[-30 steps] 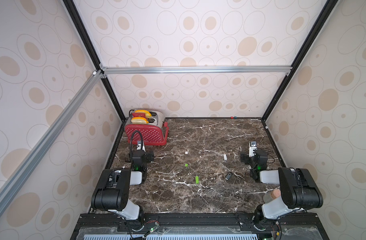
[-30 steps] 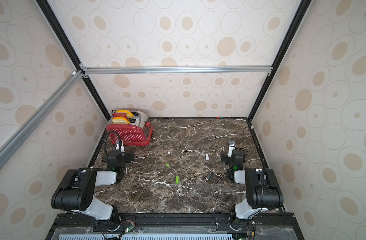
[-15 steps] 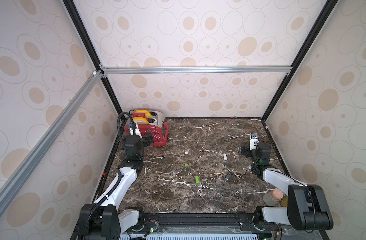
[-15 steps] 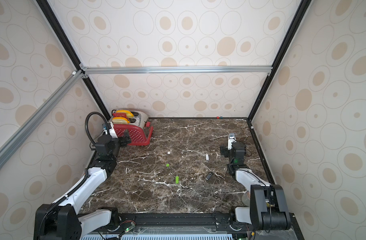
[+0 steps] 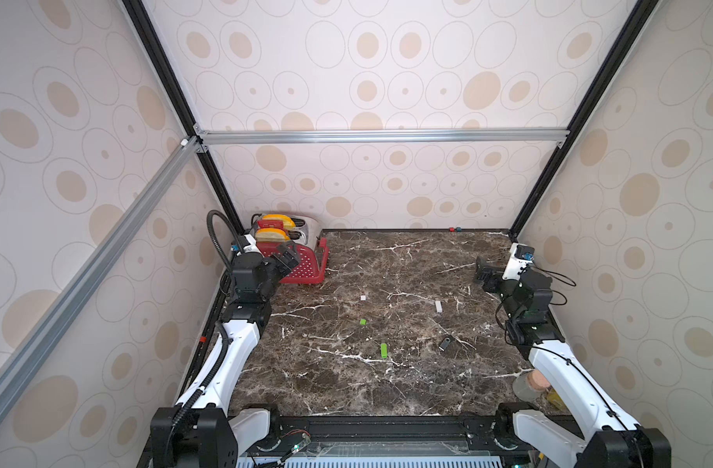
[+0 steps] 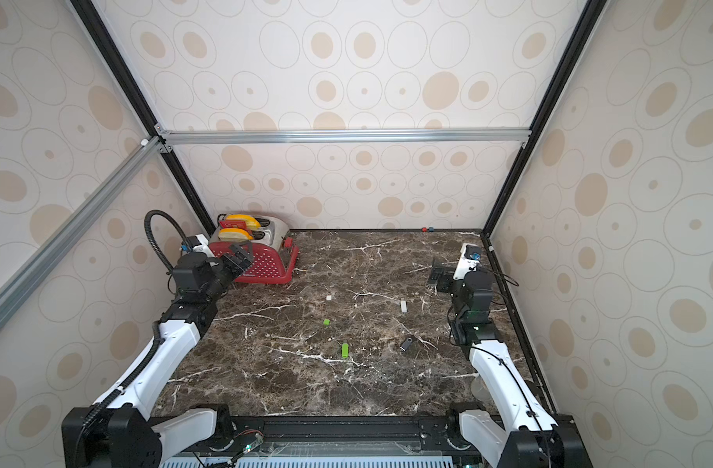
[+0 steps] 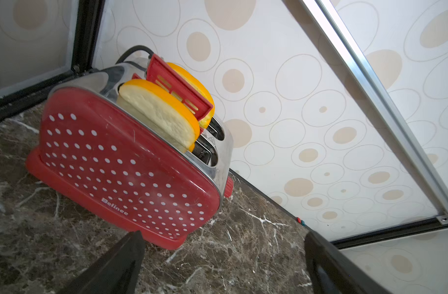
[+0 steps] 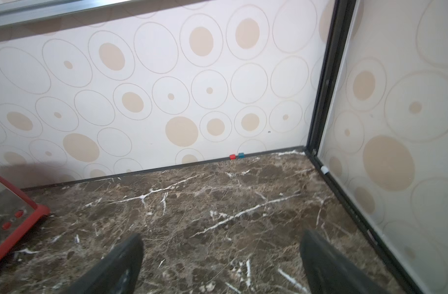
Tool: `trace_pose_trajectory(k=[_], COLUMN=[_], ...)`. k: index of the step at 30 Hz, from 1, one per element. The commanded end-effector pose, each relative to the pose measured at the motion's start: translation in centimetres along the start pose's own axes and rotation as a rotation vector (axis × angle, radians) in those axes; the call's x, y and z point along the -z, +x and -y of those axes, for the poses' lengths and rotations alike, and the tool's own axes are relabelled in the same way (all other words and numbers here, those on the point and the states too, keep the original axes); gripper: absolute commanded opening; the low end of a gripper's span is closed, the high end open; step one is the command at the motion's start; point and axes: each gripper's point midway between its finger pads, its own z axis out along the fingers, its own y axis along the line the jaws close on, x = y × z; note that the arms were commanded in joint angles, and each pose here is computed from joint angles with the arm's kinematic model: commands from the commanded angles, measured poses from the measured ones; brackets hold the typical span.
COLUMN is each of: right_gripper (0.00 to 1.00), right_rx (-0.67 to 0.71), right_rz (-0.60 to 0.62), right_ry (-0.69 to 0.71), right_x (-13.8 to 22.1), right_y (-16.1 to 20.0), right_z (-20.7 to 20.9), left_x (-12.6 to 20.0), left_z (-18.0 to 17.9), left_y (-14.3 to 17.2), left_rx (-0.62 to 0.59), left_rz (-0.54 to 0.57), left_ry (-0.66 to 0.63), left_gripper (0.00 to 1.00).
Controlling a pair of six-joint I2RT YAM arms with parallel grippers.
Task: Close the usb drive cover
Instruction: Pick up the USB drive from the center of the board.
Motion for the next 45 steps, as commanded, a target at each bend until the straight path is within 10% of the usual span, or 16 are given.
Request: trace_pose_trajectory(k=[1, 4, 8, 19, 45], right_gripper=[1.00, 1.00, 1.00, 0.91, 0.74], right_rx=[-0.245, -0.354, -0.147, 0.074, 0.136], right_rz=[-0.048, -0.067, -0.202, -0.609, -0.861], right_ry=[0.005, 0.033, -0.038, 0.047, -0.158], right_x=[0.7, 1.2, 0.8, 3.7, 12.2], right_y=[2.0, 3.8, 4.1, 9.1, 18.2], right_z=[0.3, 1.1, -1.8, -3.7, -8.1], left_x=[0.7, 0.9, 0.5, -0.3, -3.5], left_z=[1.9, 2.8, 4.4, 2.4, 1.0], left_y=[-0.8, -0.3, 1.7, 14.3, 23.0], left_rx=[0.053, 0.027, -0.001, -0.173, -0.423], left_rz=[-0.001, -0.057, -0.133, -0.485, -0.713], left_ry=[0.092, 0.121, 0.187, -0.181, -0.351], left_gripper=[0.99, 0.99, 0.99, 0.99, 0.98])
